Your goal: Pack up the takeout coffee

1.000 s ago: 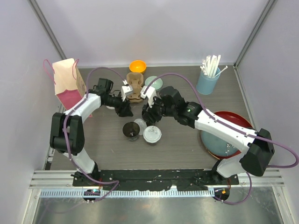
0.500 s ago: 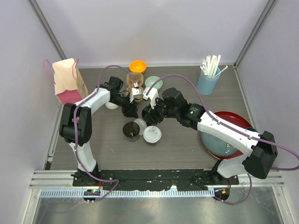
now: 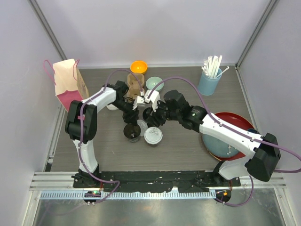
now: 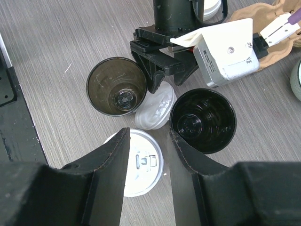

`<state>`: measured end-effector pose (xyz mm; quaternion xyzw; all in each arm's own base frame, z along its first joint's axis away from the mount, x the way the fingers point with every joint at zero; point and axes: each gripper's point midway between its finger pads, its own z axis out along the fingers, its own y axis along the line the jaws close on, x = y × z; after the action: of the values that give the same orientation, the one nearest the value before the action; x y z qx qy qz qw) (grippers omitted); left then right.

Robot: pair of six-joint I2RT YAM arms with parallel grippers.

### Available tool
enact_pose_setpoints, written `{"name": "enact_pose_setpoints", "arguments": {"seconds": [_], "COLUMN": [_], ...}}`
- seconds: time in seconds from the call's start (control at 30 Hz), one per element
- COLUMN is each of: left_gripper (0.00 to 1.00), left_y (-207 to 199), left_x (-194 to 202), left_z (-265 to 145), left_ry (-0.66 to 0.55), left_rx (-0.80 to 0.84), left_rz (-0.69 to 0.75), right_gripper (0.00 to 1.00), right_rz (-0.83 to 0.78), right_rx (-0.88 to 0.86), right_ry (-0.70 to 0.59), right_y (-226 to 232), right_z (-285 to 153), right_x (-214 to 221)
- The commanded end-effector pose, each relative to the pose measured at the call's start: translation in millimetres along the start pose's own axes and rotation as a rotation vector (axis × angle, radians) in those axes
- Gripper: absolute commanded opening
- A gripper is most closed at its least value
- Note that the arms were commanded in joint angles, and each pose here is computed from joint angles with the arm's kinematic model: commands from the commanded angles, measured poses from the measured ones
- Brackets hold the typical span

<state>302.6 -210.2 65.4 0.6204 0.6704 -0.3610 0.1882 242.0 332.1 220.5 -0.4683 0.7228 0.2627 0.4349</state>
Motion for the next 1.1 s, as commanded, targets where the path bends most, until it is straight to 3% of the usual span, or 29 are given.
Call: {"name": "enact_pose_setpoints", "arguments": {"seconds": [0.0,0.27,0.33,0.47,0.5,0.7,0.9,1.07], "left_gripper": [0.53,0.39,0.31,0.02,0.00,0.00,0.00,0.00], "left_y": [6.5,14.2,12.4,12.1,10.6,13.3,27.7,17.2], "left_x": [-8.6,-12.2,-12.0,-11.4,-11.2,-16.1,-42.2,-66.1], "left_z": [-1.9,4.9,5.5,0.1,-1.5,-29.1,-50.3,-81.4], "left_ry": [0.015,0.046,0.046,0.066,0.071,0.098,0.027,-0.020], "left_rx": [-0.040,-0.058,-0.054,-0.075,-0.078,-0.223,-0.382,-0.488], "left_rz": [0.031,0.020,0.016,0.021,0.020,0.053,0.022,0.095], "right_gripper": [0.43,0.43,0.43,0.43,0.43,0.44,0.43,0.44], "right_rz": [-0.027,-0.029,-0.030,-0.027,-0.027,-0.027,-0.018,0.036], "right_rx": [-0.004,-0.010,-0.007,-0.010,-0.010,-0.006,-0.009,0.025], "right_ry": [-0.065,-0.065,-0.063,-0.066,-0.067,-0.074,-0.085,-0.112], "right_y": [0.9,2.6,2.2,3.6,3.8,3.4,4.4,-1.5], "right_z": [-9.3,-11.7,-12.1,-14.3,-15.2,-18.5,-18.6,-26.4], "right_x": [-16.2,-13.2,-12.5,-13.6,-14.1,-16.1,-20.1,-29.6]}}
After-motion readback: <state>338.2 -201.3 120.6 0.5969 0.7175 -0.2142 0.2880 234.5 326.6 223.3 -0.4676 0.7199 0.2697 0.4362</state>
